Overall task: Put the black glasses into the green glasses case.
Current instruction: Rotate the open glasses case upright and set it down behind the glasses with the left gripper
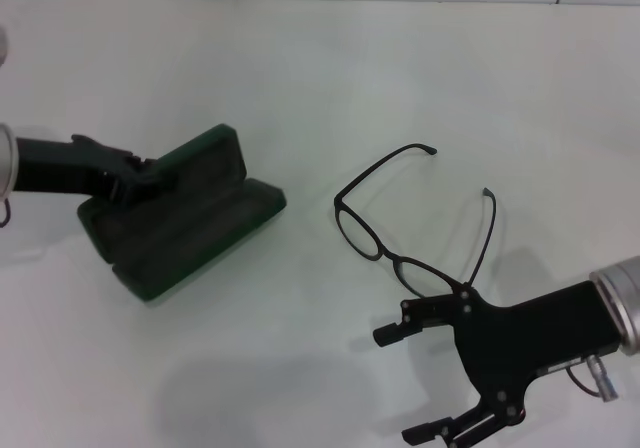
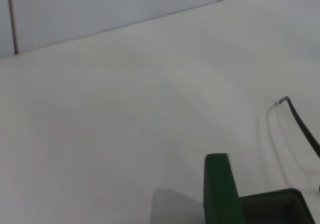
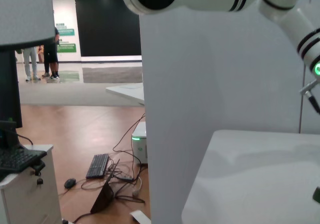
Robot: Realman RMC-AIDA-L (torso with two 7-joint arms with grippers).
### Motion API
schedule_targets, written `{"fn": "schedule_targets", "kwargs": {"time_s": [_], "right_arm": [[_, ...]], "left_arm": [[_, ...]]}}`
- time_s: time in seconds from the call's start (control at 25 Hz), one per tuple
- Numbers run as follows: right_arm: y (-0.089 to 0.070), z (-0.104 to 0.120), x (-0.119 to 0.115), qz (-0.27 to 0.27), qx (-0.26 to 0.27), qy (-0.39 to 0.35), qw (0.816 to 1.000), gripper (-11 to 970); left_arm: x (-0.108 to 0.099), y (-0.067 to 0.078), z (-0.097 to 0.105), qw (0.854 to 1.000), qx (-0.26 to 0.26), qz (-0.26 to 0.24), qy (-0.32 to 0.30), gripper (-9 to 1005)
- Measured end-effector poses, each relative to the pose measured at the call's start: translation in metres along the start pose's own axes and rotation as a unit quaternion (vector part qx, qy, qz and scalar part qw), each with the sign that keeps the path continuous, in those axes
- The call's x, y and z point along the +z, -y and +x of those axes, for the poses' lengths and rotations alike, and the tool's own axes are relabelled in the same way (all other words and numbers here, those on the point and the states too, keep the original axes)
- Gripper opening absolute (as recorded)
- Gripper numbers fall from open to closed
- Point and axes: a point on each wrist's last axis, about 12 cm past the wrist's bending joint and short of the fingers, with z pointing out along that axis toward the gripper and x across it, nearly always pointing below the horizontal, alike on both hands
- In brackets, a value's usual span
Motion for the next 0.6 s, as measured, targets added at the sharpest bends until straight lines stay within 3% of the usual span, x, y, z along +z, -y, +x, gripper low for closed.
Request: {"fn": "schedule_targets", "kwargs": {"time_s": [0.16,0.32,0.48,0.6], "right_arm": [[-0.003,0.004,0.002,0.0,-0.011,-0.005,1.0,857],[-0.008,0.007,0.003,-0.006,-0.025,-0.009,1.0,858],[-0.01,0.009,0.001,-0.005,-0.026,-0.01,1.0,858],[-0.01,0.01,0.0,-0.004,-0.025,-0.012,1.0,857]], "left_arm": [[0.002,0.0,-0.013,0.999,0.034,0.001,0.004,214],[0.011,0.004,-0.034,0.992,0.127,0.007,0.004,197],[0.028,0.013,-0.059,0.967,0.255,0.008,-0.002,200],[0.042,0.02,-0.078,0.952,0.307,0.002,-0.003,203]]}}
